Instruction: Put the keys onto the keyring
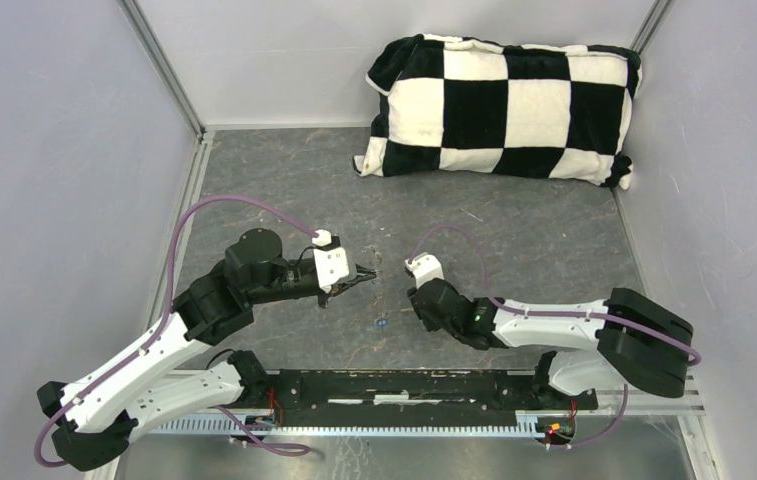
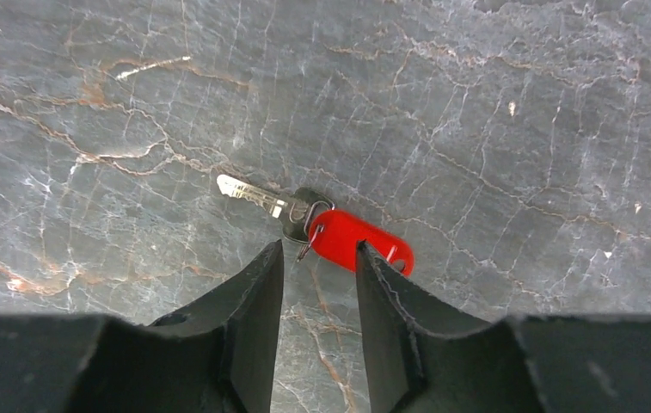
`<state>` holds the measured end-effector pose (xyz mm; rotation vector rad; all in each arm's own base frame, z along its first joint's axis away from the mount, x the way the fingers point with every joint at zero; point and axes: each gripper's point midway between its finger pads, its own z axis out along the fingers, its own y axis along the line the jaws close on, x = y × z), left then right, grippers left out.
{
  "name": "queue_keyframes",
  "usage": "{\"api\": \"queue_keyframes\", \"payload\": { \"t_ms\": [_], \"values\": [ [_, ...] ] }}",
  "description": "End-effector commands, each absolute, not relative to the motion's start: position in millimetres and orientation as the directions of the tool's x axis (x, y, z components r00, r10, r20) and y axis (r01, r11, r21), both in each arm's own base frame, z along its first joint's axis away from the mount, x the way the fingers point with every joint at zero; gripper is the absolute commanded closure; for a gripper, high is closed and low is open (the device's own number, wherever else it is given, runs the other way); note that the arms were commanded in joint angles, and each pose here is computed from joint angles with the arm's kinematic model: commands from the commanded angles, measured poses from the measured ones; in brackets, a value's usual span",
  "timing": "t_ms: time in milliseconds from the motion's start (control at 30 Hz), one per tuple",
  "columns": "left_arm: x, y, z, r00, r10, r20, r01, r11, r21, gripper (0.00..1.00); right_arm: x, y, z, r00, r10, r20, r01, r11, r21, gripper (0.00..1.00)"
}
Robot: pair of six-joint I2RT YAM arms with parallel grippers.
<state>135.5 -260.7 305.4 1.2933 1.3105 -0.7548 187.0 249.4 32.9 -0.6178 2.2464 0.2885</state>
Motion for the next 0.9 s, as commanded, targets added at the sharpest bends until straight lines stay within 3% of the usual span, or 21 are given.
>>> {"api": "queue_keyframes", "payload": {
  "t_ms": [0,867],
  "values": [
    [135.8,-261.2,337.8,0.199,0.168,-0.966,0.942,0.24,0.236,0.98,199.7,261.6,50.3,-0.552,-0.281,-0.785,-0.453,0.891,0.0,0.6],
    [135.3,-259.3,338.8,0.198,0.158,-0.967,0.941,0.244,0.233,0.98,201.4,267.1,40.0,-0.55,-0.278,-0.787,-0.447,0.895,-0.004,0.76]
  ]
}}
